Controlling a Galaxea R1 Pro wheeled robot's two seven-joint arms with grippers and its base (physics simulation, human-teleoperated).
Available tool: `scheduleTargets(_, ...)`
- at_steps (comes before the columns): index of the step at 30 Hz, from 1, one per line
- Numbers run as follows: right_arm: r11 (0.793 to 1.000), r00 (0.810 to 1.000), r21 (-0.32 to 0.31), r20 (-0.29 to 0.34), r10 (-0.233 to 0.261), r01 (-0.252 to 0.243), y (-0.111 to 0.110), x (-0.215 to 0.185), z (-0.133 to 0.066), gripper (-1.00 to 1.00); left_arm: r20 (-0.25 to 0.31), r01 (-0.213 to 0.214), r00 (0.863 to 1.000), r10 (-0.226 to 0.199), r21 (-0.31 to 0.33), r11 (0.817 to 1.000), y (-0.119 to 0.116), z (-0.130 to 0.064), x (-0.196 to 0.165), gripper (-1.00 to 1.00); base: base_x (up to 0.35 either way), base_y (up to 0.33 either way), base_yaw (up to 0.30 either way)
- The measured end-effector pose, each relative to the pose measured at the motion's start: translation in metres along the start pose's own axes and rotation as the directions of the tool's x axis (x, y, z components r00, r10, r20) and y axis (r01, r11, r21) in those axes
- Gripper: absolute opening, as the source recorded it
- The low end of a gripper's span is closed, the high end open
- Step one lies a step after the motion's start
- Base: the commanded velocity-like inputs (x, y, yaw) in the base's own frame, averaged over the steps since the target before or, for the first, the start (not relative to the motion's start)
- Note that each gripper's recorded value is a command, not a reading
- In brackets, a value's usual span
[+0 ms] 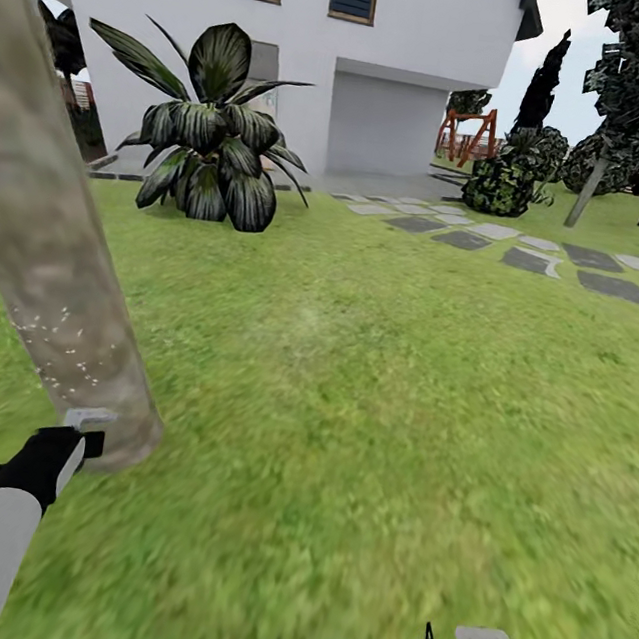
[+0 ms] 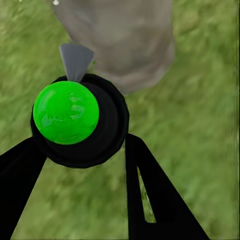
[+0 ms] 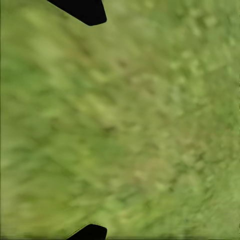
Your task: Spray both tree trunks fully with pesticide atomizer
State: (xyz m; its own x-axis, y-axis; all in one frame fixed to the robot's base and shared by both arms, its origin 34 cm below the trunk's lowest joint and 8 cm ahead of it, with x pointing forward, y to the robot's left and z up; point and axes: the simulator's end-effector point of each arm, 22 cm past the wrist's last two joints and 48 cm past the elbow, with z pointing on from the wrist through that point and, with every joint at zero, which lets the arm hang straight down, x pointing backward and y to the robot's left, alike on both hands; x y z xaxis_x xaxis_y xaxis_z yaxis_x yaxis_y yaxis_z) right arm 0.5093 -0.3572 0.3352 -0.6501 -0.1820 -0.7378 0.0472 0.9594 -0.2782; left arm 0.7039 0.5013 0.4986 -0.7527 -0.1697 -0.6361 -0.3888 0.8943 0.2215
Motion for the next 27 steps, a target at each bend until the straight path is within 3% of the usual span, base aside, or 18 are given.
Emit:
scheduleTargets(10, 1.0, 1.0, -0.001, 0.0, 0.0, 0.0, 0.0005, 0.0, 0.0, 1.0, 0.019, 0.0, 1.0, 0.0, -0.004, 1.0, 0.0016, 0.0002, -0.0041, -1.0, 0.104, -0.258, 0.02)
scheduleTargets(27, 1.0, 1.0, -0.001, 0.0, 0.0, 0.0, 0.0006, -0.0001, 0.0, 1.0, 0.018, -0.002, 1.0, 0.002, -0.009, 1.0, 0.0047, 0.0006, -0.0034, -1.0, 0.101, -0.263, 0.268)
